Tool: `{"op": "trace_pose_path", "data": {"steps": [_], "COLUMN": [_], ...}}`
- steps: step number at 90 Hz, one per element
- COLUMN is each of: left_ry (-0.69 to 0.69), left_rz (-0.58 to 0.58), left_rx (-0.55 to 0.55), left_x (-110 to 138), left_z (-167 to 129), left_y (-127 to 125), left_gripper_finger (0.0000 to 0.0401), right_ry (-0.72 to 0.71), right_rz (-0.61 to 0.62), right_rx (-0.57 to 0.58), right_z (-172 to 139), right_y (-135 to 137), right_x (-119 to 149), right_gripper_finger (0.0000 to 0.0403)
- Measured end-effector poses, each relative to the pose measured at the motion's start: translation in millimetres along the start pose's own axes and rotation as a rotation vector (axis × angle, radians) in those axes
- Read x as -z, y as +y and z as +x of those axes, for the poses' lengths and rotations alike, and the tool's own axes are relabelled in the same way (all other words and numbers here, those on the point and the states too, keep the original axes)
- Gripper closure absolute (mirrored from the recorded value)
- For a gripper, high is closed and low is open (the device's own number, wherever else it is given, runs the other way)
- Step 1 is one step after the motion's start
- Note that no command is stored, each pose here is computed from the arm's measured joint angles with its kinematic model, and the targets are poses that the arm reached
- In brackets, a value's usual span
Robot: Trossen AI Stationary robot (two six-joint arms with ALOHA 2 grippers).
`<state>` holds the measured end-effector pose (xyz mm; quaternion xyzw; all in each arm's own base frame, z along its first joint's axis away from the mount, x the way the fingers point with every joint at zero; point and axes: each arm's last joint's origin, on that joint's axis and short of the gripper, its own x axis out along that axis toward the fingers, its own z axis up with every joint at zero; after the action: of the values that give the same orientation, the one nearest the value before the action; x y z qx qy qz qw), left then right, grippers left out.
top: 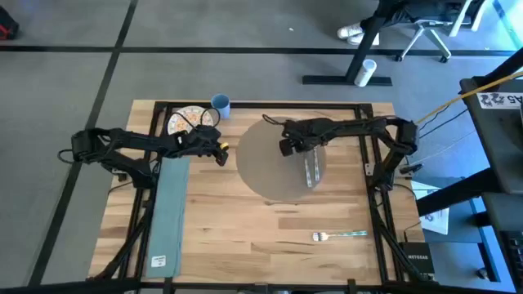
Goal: Set table place
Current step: Put the blue plate on the brown mat
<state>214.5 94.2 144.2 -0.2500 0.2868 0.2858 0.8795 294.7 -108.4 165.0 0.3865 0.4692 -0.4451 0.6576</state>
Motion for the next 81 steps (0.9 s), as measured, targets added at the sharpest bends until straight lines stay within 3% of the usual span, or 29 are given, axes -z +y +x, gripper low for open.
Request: {"op": "trace_pose_path", "data": {"steps": [14,43,58,81], "left_ry": [0.000,0.101,0.207,0.385], "left_rz": [0.039,0.124,0.267,0.412], "left_rx": [-0.003,-0.046,-0.079,-0.422], "left_x": [0,10,6,-25], "left_z": [0,-1,-4,-28], "left_y": [0,5,4,-5], "left_gripper_finger": [0.0401,0.0401,0.0401,0.0401], "right_ry": [-0.004,-0.118,-0.150,-0.162], "right_rz": [-0.144,-0.426,-0.518,-0.602], "right_rx": [-0.127,-0.266,-0.298,-0.320], "right_z": [-1,-9,-10,-11], "right_y": [11,39,44,46], "right_x": [-1,12,14,14], "right_gripper_finger": [0.0403,0.0402,0.0402,0.0402]}}
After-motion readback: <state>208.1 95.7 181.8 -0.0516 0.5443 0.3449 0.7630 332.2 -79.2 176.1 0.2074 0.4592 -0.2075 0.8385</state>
